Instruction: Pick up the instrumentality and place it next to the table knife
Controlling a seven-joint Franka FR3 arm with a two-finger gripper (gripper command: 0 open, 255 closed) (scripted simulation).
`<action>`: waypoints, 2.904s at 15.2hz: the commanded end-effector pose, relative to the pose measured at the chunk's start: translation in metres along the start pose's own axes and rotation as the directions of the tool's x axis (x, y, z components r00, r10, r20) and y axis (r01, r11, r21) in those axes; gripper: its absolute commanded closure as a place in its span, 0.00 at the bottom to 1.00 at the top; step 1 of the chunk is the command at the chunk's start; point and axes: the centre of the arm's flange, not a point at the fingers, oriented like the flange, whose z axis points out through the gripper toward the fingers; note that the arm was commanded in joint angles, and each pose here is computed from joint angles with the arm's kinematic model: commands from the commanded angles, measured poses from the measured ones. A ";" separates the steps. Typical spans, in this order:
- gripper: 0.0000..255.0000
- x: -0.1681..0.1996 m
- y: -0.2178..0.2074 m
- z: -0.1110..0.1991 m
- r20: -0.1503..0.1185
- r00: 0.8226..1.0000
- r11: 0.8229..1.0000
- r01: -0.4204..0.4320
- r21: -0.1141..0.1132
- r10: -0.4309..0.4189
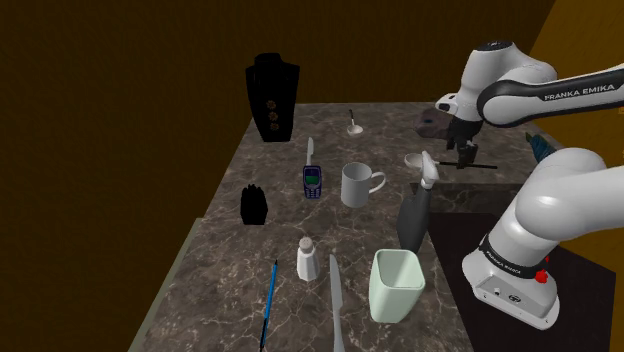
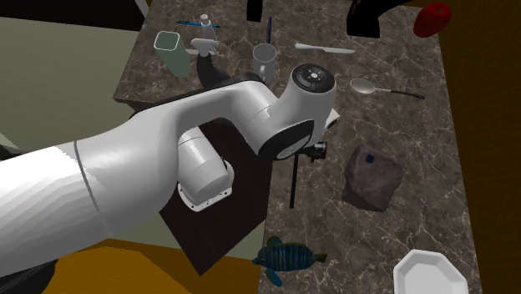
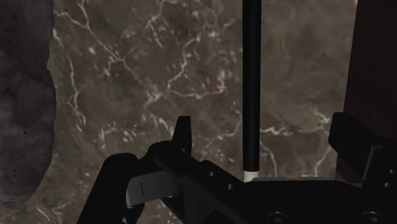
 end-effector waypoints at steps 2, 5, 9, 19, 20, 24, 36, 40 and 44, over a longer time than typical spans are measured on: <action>0.00 -0.001 0.001 0.017 0.000 1.000 1.000 0.005 -0.002 -0.005; 0.00 -0.001 0.001 0.030 0.000 1.000 1.000 0.005 -0.002 -0.005; 0.00 -0.001 0.001 0.030 0.000 1.000 1.000 0.005 -0.002 -0.005; 1.00 -0.001 0.001 0.030 0.000 1.000 1.000 0.005 -0.002 -0.005; 1.00 -0.001 0.001 0.030 0.000 1.000 1.000 0.005 -0.002 -0.005; 1.00 -0.002 0.002 0.020 0.000 1.000 1.000 0.005 -0.002 -0.005; 1.00 -0.009 0.008 -0.043 0.000 1.000 1.000 0.005 -0.002 -0.005; 1.00 -0.011 0.010 -0.064 0.000 1.000 1.000 0.005 -0.002 -0.005; 1.00 -0.003 0.002 -0.081 0.000 1.000 1.000 0.005 -0.002 -0.005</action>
